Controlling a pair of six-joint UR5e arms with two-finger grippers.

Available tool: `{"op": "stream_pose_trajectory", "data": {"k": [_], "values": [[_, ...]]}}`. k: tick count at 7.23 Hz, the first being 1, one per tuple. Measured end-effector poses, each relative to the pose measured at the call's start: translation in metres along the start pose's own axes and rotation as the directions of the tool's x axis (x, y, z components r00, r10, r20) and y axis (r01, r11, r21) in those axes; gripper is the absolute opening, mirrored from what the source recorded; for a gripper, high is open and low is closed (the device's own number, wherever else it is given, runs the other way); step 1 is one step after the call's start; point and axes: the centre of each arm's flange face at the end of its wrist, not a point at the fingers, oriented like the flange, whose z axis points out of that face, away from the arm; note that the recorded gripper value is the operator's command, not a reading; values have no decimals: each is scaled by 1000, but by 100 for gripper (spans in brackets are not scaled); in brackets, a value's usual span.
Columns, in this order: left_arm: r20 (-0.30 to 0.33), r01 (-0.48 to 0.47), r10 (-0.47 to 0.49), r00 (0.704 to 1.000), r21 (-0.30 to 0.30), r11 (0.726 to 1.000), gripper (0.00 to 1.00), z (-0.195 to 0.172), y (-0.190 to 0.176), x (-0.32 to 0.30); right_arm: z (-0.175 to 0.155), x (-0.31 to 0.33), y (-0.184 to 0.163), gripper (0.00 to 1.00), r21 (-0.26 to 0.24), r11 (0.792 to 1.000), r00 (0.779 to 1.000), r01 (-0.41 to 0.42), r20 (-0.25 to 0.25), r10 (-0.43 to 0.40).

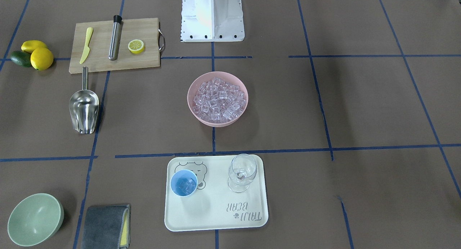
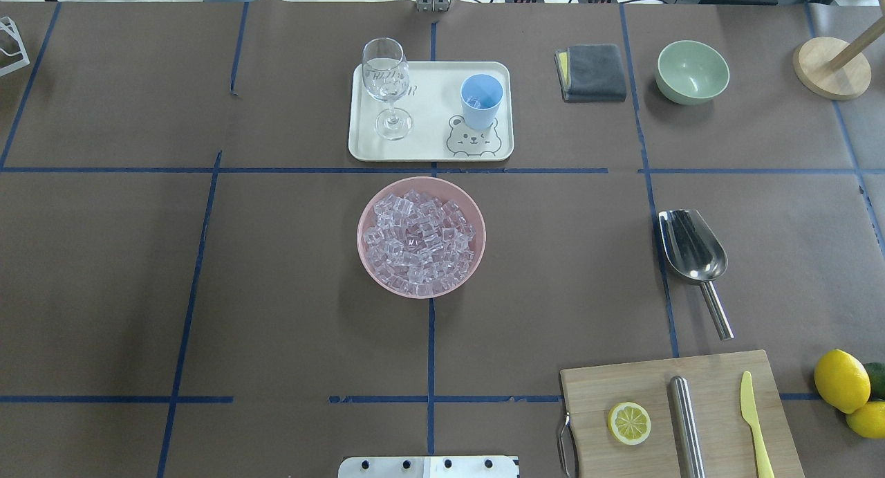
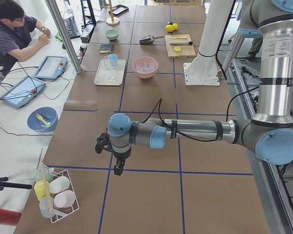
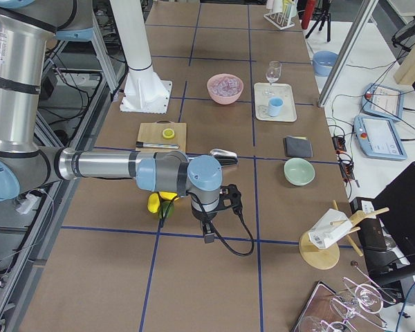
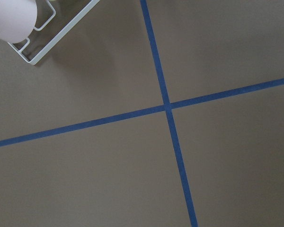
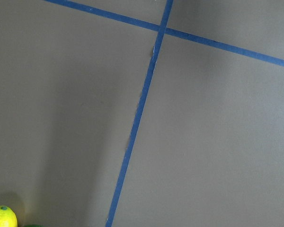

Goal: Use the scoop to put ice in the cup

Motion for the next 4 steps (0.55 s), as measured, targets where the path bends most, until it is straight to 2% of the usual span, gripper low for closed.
{"op": "stream_pose_trajectory", "data": {"k": [4], "values": [[6, 17, -17, 1000, -11, 1000, 100, -11, -14, 4, -2, -1, -4, 100, 6, 1000, 1000, 6, -3, -6]]}}
